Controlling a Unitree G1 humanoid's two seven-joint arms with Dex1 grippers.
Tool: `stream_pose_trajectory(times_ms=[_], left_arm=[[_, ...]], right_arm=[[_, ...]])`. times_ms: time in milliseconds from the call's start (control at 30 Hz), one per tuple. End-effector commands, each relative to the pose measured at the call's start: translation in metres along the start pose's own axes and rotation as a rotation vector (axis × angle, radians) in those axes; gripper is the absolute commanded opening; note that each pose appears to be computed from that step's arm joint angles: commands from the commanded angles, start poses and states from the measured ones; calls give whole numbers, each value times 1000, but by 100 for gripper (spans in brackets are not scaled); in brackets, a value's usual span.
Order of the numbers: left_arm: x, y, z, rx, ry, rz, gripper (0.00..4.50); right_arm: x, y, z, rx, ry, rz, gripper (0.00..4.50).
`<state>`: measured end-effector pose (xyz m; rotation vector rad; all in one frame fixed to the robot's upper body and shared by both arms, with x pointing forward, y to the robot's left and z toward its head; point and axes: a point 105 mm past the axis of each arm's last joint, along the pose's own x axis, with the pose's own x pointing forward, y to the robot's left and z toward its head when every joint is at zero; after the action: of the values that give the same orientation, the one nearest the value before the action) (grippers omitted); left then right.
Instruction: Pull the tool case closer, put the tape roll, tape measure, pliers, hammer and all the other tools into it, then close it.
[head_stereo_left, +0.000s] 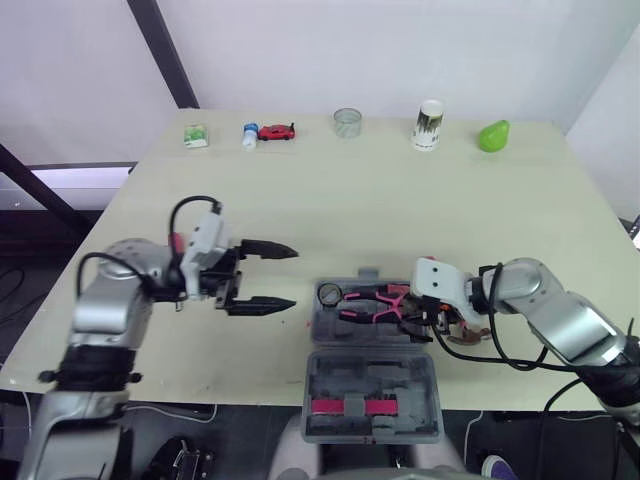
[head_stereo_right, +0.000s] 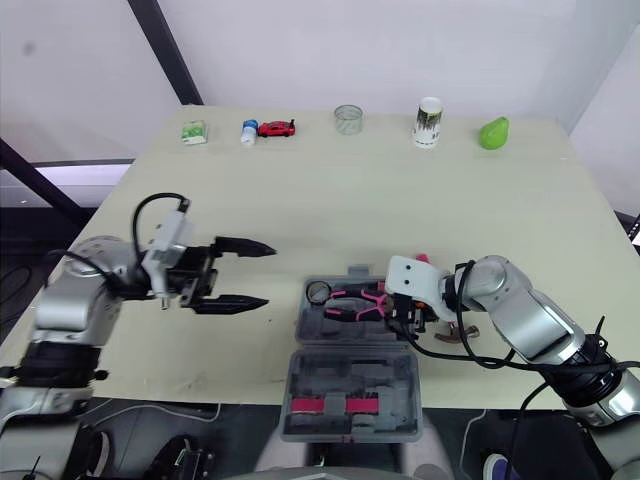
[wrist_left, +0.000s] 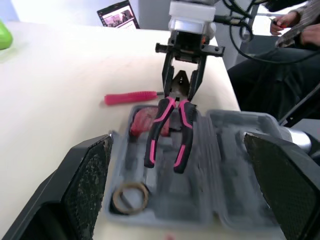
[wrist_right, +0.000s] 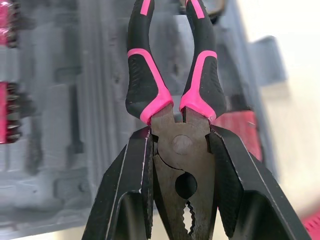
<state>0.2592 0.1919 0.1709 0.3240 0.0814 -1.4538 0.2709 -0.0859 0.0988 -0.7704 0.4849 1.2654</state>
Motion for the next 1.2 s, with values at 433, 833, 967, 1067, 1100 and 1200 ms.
stream_pose_trajectory(times_ms=[433, 833, 967, 1067, 1100, 1200], left_arm=[[-33, -17, 6, 106, 49, 2, 442], [-29, -14, 11, 88, 30, -22, 442], [-27, -16, 12, 84, 21, -30, 442], [-26, -16, 12, 84, 17, -31, 442], [-25, -16, 13, 84, 16, -30, 442], [-25, -17, 13, 86, 13, -29, 448]], right_arm=[[17, 9, 10, -84, 102, -3, 103], [44, 13, 29, -108, 91, 33, 103], [49, 14, 31, -115, 89, 39, 103], [51, 15, 31, -118, 89, 46, 103], [51, 15, 30, -120, 89, 46, 103], [49, 13, 29, -122, 86, 48, 153]])
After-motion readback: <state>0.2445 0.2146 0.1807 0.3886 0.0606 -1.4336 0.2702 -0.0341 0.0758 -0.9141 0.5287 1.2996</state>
